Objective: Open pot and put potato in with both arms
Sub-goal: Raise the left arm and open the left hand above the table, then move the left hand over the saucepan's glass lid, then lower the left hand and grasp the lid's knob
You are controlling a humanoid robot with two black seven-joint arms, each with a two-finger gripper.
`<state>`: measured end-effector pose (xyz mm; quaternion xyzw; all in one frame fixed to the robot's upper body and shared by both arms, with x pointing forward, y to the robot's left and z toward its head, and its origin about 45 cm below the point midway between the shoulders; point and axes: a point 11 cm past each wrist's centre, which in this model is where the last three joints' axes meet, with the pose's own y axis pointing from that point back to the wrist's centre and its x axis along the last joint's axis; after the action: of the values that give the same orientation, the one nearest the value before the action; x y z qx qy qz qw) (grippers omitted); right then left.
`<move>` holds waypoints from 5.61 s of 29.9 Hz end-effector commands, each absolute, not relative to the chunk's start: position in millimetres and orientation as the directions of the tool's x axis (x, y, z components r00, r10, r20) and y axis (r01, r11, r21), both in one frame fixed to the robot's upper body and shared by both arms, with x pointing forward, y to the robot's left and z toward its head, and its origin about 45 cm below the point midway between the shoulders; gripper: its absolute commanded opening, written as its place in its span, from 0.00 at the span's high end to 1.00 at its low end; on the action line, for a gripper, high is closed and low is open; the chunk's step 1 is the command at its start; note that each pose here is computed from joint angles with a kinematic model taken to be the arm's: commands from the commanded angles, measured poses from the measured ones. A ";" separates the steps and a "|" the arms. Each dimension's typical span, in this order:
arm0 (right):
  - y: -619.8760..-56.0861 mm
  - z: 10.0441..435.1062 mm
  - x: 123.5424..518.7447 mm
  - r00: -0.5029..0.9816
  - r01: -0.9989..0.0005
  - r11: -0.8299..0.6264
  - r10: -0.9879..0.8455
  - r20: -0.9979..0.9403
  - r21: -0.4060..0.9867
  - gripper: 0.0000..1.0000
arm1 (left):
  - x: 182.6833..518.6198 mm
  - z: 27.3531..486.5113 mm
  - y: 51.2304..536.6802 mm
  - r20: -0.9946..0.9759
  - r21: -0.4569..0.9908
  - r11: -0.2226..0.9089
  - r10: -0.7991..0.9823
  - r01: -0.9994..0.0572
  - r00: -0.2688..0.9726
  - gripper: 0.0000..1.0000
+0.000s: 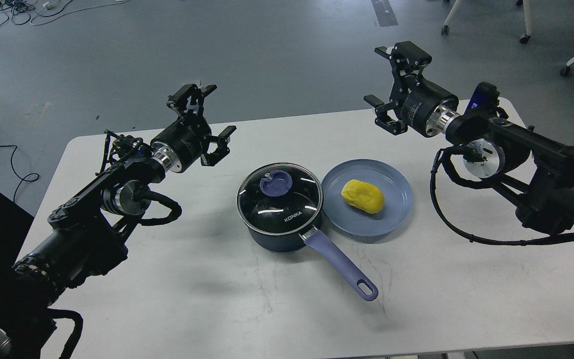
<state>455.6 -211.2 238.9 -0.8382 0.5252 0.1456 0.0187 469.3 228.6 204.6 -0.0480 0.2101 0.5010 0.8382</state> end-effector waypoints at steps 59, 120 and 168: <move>-230.2 263.3 461.2 0.422 -0.894 -0.441 -0.888 -0.184 0.077 0.00 | 494.3 249.5 211.0 -0.330 0.068 0.458 0.849 -0.886 0.413 0.02; -286.2 204.0 437.7 0.228 -0.929 -0.308 -0.915 -0.333 0.208 0.00 | 408.8 211.2 163.9 0.964 0.185 0.868 -0.253 -0.461 -0.088 0.02; -296.7 204.8 443.4 0.204 -0.937 -0.278 -0.927 -0.315 0.210 0.00 | 372.3 165.7 165.8 0.959 0.254 0.880 -0.284 -0.401 -0.017 0.02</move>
<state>443.4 -295.8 204.6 -0.7758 0.6003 0.1940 0.0145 374.4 166.3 168.6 0.2413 -0.7160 0.0427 0.6536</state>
